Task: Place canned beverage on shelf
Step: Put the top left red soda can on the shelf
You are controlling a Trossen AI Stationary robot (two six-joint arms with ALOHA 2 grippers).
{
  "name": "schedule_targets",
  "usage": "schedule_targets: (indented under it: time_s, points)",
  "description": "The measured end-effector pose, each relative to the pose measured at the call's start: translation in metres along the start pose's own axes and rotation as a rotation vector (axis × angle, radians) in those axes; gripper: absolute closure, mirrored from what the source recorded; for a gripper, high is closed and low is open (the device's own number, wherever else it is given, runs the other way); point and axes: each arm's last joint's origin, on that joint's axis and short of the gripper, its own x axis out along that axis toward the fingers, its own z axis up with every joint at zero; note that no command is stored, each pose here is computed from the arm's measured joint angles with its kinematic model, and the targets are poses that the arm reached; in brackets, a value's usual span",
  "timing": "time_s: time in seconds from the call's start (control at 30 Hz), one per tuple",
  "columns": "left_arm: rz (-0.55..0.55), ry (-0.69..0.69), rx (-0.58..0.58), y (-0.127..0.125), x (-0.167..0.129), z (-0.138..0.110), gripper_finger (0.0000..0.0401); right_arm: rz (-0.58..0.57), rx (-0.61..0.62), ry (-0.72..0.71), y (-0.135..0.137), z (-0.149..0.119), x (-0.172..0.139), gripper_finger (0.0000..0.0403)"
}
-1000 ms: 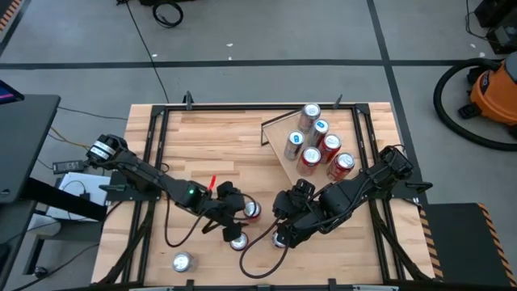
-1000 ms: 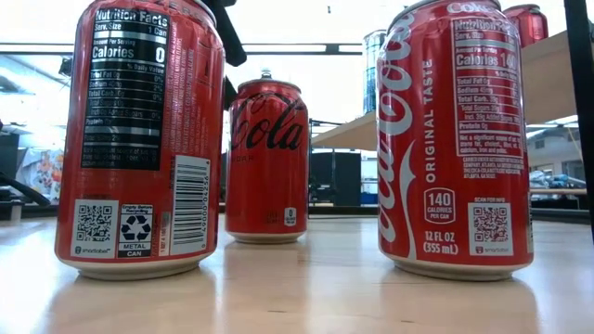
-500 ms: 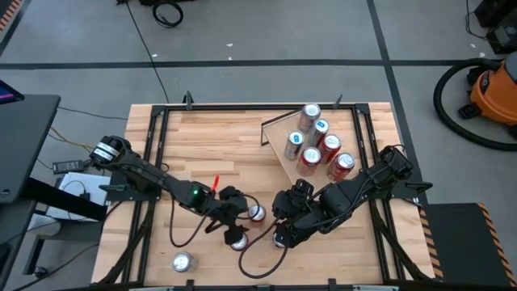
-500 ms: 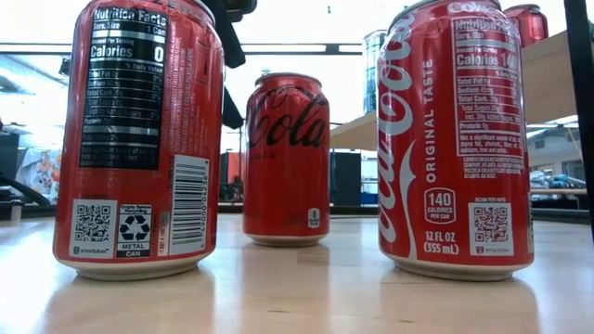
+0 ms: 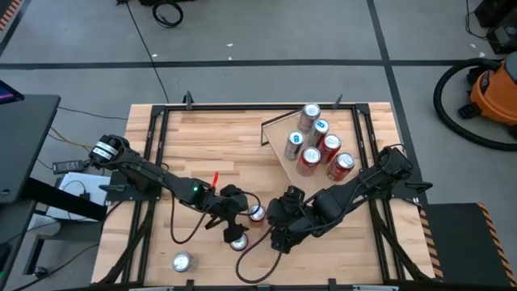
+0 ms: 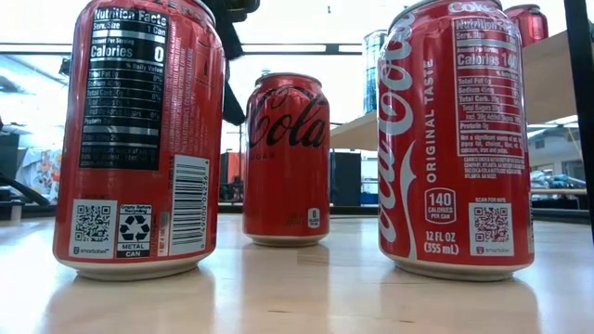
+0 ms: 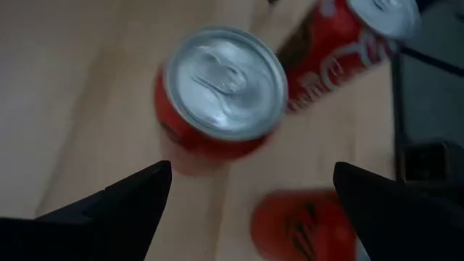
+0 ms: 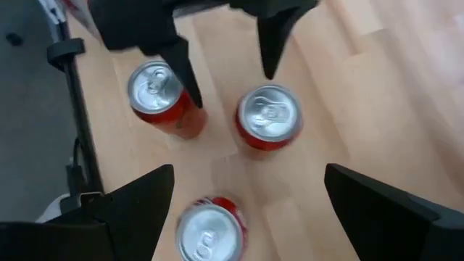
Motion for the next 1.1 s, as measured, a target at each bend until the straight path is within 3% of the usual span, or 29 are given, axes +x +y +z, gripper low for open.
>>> schedule_targets:
  time_s: [0.1,0.23,0.47,0.7,0.93,1.1]
  points:
    - [-0.068,0.018,0.042,-0.003,-0.001,0.001,0.0005,0.006,0.0,0.005,-0.003,0.0,0.013,0.0035]
    - [-0.076,0.001,0.072,-0.004,-0.001,0.002,0.0005,0.007,0.012,0.004,-0.007,0.001,0.027,0.0035]
    - [0.024,-0.06,0.062,0.006,0.0,0.008,0.0005,-0.005,0.012,0.032,-0.013,-0.008,0.051,0.0035]
    - [0.093,0.024,0.064,0.017,-0.001,0.004,0.0005,-0.007,0.024,0.066,-0.015,-0.015,0.059,0.0035]
    - [0.274,0.066,-0.056,0.038,-0.005,0.001,0.0005,-0.021,0.039,0.055,-0.021,-0.009,0.064,0.0035]
    - [0.3,-0.024,-0.14,0.042,-0.004,0.01,0.0005,-0.048,0.033,0.04,-0.027,-0.005,0.073,0.0035]
